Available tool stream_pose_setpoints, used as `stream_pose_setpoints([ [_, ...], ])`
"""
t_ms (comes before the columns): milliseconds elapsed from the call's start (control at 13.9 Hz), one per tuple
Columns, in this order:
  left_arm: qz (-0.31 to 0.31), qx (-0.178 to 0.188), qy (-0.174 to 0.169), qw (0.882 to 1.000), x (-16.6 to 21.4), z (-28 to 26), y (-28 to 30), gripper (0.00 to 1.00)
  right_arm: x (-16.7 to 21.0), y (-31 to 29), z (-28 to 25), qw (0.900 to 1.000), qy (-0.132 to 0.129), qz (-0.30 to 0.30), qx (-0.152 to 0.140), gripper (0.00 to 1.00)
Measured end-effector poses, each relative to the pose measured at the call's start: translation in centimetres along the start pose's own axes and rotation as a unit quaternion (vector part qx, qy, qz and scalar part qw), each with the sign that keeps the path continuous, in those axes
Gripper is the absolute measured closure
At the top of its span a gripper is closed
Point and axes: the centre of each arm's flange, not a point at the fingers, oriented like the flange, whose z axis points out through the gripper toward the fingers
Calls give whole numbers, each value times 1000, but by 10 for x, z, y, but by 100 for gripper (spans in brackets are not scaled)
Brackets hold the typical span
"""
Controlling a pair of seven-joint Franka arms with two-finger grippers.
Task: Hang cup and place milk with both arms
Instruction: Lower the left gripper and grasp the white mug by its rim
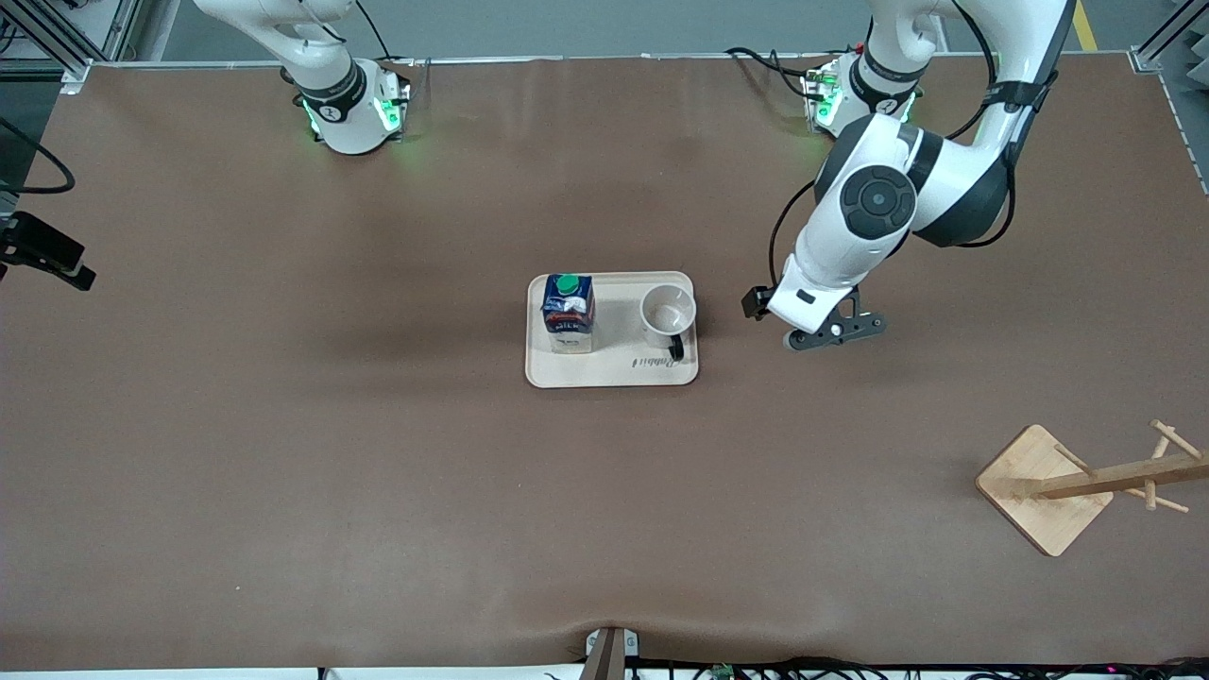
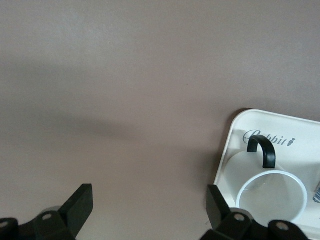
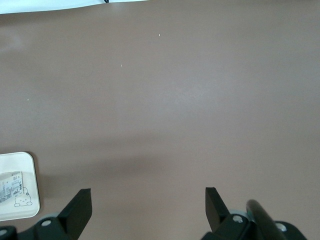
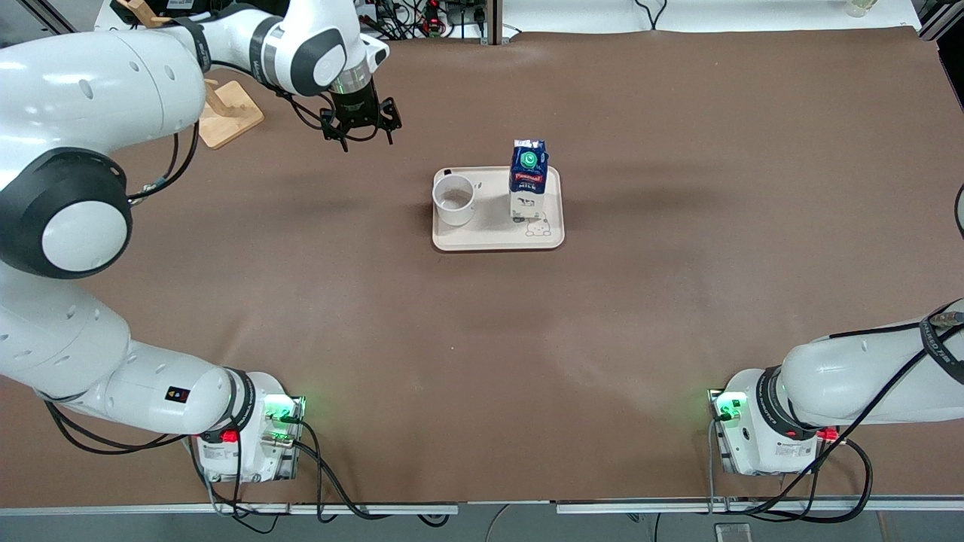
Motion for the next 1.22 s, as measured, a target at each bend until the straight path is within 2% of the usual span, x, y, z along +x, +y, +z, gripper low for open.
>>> stream_pose_setpoints([
  [430, 18, -30, -1, 999, -18, 17, 36, 0, 1, 0, 3, 1000, -2, 0, 0, 0],
  [502, 28, -35, -1, 999, -26, 24, 49, 6, 1, 0, 3, 1000, -2, 0, 0, 0],
  [646, 39, -42, 0, 998, -42, 37, 72, 28, 1, 0, 3, 1000, -2, 0, 0, 0],
  [789, 39, -37, -9, 999, -50, 50, 81, 34, 1, 0, 3, 1000, -3, 0, 0, 0],
  [861, 33, -35, -14, 999, -53, 58, 84, 42, 1, 0, 4, 1000, -3, 0, 0, 0],
  [1076, 0, -52, -10, 999, -56, 87, 101, 42, 5, 0, 15, 1000, -14, 0, -1, 0],
  [1219, -7, -51, -17, 999, -61, 106, 109, 43, 9, -1, 28, 1000, -26, -1, -1, 0],
])
